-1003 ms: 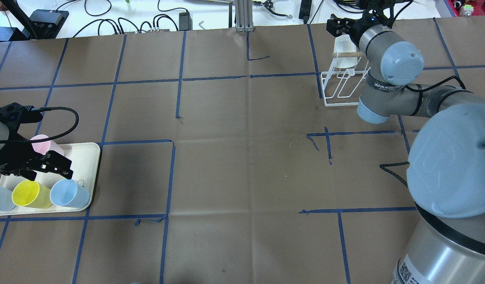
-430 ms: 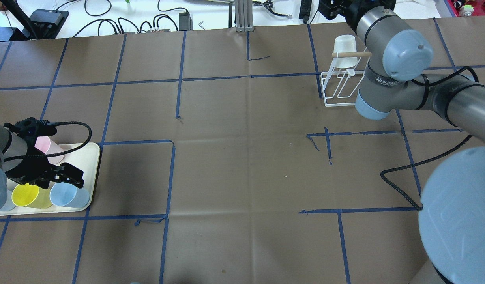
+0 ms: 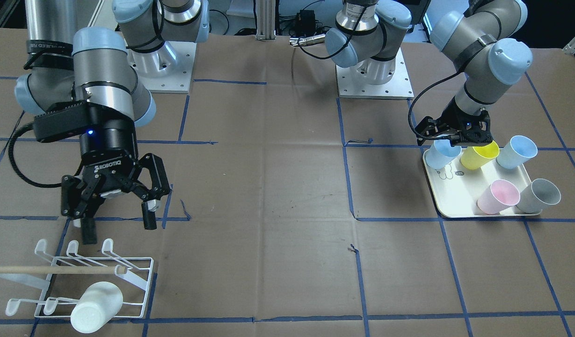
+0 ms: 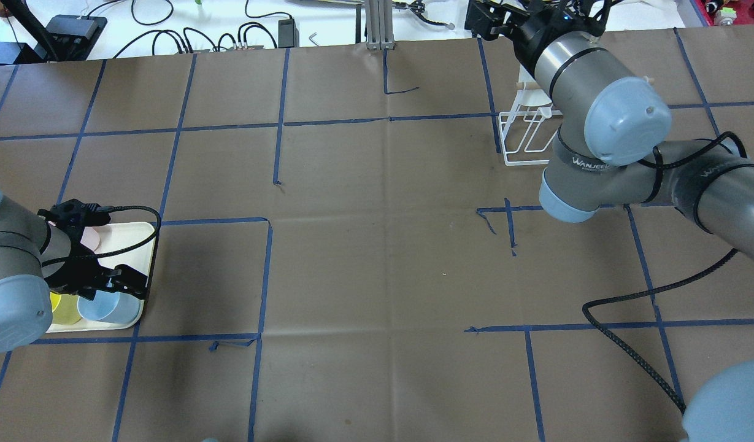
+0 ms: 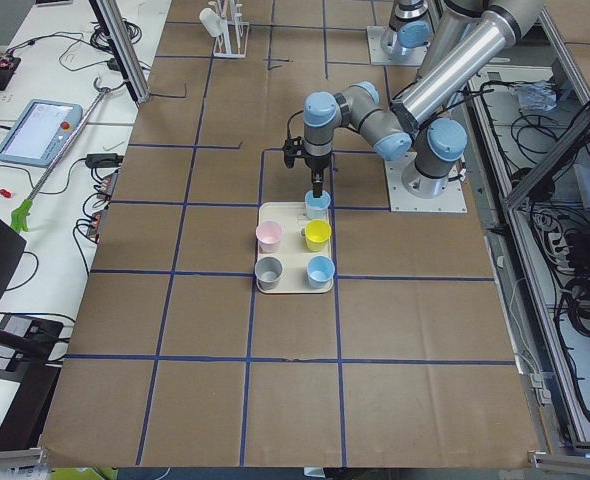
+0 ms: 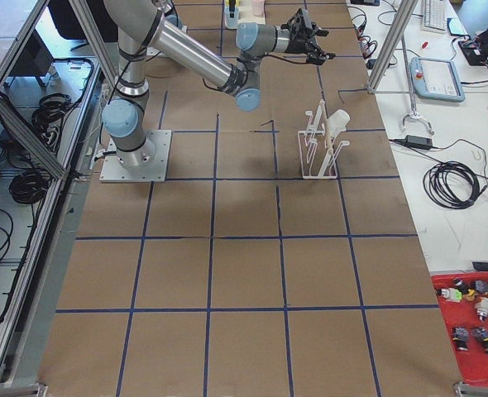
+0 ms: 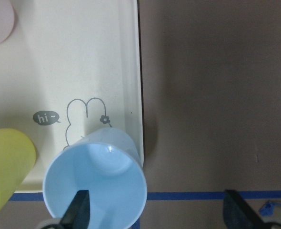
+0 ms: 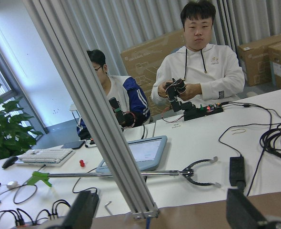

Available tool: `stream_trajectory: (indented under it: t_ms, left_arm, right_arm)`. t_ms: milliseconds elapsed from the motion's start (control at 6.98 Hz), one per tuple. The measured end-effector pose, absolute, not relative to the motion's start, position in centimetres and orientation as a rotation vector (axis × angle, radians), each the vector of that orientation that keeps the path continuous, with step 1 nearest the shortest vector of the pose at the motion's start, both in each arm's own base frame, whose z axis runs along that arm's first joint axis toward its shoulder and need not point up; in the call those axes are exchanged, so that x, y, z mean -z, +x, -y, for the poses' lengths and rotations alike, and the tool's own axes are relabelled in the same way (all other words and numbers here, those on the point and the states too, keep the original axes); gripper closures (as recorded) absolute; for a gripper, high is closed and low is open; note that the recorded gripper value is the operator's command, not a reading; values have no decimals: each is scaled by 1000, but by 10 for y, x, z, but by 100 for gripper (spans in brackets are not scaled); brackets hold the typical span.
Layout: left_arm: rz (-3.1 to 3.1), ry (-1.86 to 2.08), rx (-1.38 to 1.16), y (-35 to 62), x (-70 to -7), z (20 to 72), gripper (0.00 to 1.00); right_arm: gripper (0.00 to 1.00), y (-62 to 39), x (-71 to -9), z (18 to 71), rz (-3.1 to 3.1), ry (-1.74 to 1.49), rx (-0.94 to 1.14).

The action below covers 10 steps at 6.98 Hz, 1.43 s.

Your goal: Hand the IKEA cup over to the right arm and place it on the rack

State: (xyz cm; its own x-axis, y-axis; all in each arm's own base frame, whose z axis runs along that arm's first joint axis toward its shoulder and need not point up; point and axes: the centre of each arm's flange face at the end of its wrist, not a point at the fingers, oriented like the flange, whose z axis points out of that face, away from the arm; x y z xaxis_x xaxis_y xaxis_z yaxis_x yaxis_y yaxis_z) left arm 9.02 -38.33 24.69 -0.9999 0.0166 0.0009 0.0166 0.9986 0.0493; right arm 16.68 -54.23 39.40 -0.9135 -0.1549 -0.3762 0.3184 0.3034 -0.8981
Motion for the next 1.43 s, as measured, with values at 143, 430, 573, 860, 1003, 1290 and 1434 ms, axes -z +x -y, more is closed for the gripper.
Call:
stream_trajectory:
  t_ms: [143, 430, 573, 860, 1003, 1290, 1434]
  left_arm:
    - [3136, -31, 89, 92, -240, 383, 4]
    - [3129, -6, 109, 104, -233, 381, 37]
    - [3128, -3, 115, 106, -232, 379, 67]
    - [3123, -2, 122, 107, -232, 379, 100]
    - [3124, -2, 119, 108, -233, 379, 100]
    - [3134, -5, 98, 110, -240, 382, 100]
    - [3142, -5, 80, 111, -245, 385, 100]
  right_arm:
    - [0, 185, -396, 527, -2089, 260, 1561]
    - [0, 210, -396, 510, -1923, 491, 1366]
    - [0, 214, -394, 507, -1844, 614, 1263]
    - [0, 217, -388, 501, -1717, 781, 1119]
    - [0, 216, -380, 493, -1673, 840, 1066]
    - [0, 214, -368, 481, -1619, 891, 1021]
    - [0, 214, -366, 479, -1613, 897, 1017]
